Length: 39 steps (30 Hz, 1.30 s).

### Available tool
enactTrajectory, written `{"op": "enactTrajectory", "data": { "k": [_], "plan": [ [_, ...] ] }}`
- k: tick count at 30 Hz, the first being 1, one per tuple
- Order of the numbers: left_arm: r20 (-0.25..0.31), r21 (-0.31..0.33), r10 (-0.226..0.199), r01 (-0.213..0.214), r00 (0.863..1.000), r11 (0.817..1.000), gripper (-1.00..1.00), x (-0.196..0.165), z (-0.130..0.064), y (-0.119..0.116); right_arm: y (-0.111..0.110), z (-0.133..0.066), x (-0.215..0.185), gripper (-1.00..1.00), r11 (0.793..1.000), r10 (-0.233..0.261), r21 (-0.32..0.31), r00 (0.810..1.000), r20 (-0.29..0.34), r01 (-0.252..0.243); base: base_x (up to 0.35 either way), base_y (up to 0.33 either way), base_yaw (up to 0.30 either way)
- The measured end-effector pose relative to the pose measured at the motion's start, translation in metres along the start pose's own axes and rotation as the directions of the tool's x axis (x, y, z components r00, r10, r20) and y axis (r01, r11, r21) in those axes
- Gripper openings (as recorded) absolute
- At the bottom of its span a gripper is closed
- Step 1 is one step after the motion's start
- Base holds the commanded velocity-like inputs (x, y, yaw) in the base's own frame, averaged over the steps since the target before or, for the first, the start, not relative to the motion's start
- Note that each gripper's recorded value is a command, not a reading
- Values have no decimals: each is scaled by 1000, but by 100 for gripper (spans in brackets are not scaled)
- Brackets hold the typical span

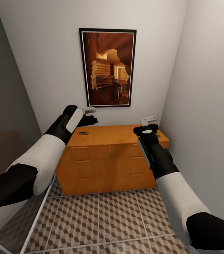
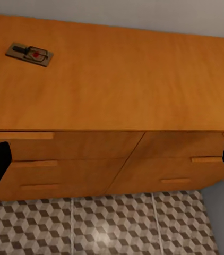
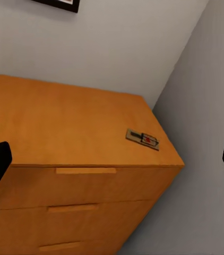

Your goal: Take the four mousetraps from the cabinet in the bathroom and place them on the bathroom floor. Make sure all four end up on the same floor surface, and ensure that at least two of them are either under or directly next to the same bathroom sink.

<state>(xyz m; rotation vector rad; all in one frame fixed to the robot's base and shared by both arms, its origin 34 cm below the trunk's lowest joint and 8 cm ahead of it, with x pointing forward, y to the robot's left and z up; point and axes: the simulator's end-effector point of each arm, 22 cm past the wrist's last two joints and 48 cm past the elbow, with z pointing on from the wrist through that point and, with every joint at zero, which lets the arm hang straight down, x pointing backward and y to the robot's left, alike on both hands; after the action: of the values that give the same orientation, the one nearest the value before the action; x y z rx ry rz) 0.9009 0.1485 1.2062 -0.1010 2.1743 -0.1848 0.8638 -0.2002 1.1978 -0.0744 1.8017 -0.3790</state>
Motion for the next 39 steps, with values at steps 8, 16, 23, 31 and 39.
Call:
{"op": "enactTrajectory", "data": {
  "k": [8, 16, 23, 31, 39],
  "plan": [
    [-16, -2, 0, 0, 1000, 1000, 100, 11, 5, 1, -1, 0, 1, 100, 1000, 13, 5, 1000, -9, -13, 68, 0, 0],
    [-28, -11, 24, -24, 999, 1000, 100, 22, 8, 1, 5, -1, 4, 100, 998, 56, -24, 998, -24, -57, 194, 0, 0],
    [-31, -16, 42, -42, 999, 999, 100, 24, 9, 0, 3, -1, 5, 100, 997, 72, -17, 997, -29, -72, 305, 0, 0],
    [-37, -16, 43, -44, 998, 999, 100, 28, 11, 0, -1, 2, 11, 100, 993, 115, -16, 992, -51, -116, 329, 0, 0],
    [-42, -16, 44, -44, 998, 999, 100, 33, 12, 1, -8, 5, 21, 100, 983, 182, -14, 980, -85, -184, 333, 0, 0]
  ]
}}
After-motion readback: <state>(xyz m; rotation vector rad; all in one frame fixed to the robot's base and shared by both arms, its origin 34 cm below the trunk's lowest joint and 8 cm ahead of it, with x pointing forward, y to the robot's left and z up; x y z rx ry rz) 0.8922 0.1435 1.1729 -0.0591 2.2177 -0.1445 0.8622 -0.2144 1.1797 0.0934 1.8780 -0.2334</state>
